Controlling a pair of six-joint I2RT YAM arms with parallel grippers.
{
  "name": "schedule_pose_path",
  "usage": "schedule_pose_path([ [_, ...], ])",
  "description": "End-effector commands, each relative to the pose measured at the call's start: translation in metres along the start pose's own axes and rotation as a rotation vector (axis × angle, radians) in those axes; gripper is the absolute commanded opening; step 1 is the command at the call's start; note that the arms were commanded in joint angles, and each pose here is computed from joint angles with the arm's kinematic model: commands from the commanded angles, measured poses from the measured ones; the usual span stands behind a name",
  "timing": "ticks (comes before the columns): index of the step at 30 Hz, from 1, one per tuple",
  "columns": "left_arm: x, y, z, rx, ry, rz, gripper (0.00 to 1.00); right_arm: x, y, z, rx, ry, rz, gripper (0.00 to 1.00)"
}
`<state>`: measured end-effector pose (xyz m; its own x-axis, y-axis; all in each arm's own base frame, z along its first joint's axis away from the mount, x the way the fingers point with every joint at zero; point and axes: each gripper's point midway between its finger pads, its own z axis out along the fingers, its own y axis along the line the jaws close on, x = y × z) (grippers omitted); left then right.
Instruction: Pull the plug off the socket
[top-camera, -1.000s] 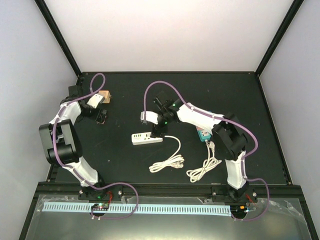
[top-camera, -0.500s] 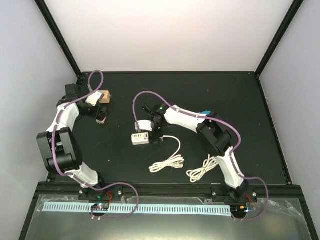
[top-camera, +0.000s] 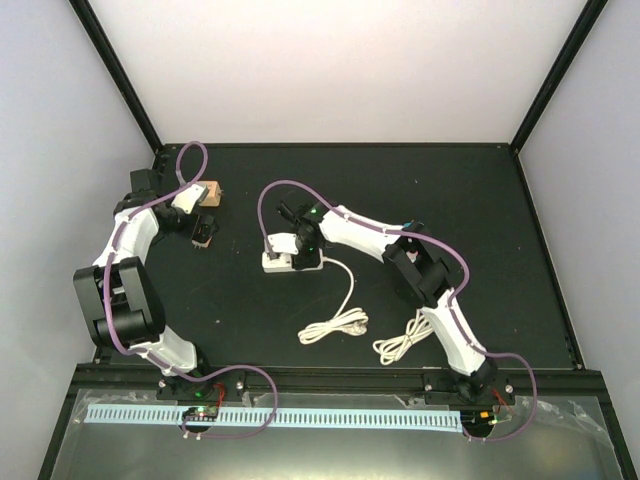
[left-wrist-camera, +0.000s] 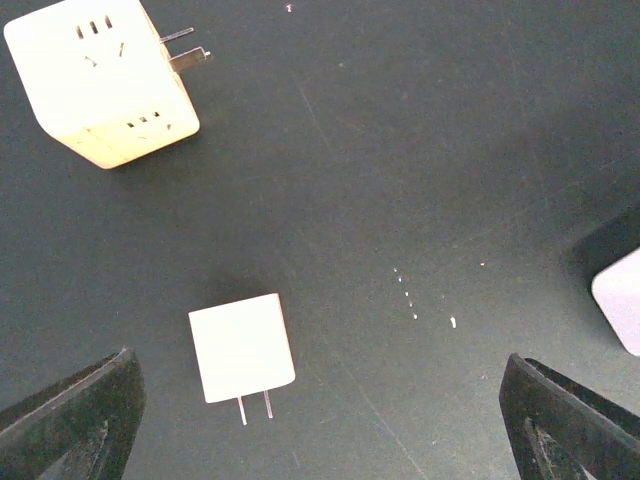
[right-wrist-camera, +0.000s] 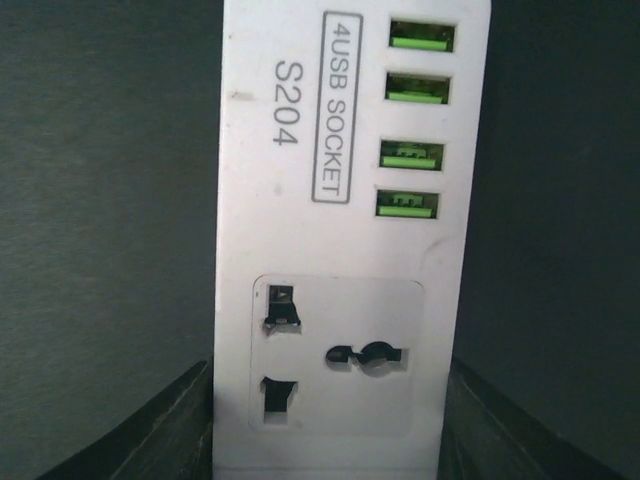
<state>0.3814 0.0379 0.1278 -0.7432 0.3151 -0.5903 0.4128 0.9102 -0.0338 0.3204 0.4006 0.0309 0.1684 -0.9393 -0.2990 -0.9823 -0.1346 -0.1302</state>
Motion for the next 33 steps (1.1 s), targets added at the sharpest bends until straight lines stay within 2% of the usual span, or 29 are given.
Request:
schedule_pose_path([
  [1, -0.01, -0.004, -0.008, 0.012, -0.043, 0.0, 0.99, 0.011, -0.038, 0.011, 0.133, 0.077, -0.03, 0.53],
  [10, -0.008, -0.016, -0.012, 0.052, -0.054, -0.004, 0.99, 0.042, -0.12, 0.007, 0.297, 0.118, 0.026, 0.49],
  [20, -0.015, -0.026, -0.022, 0.079, -0.089, -0.002, 0.99, 0.113, -0.215, -0.01, 0.552, 0.2, 0.137, 0.47],
  [25, -0.019, -0.03, -0.027, 0.09, -0.103, -0.004, 0.99, 0.154, -0.238, -0.02, 0.59, 0.226, 0.186, 0.47],
  [33, -0.033, -0.042, -0.041, 0.12, -0.149, -0.005, 0.99, 0.22, -0.249, -0.036, 0.577, 0.247, 0.286, 0.47],
])
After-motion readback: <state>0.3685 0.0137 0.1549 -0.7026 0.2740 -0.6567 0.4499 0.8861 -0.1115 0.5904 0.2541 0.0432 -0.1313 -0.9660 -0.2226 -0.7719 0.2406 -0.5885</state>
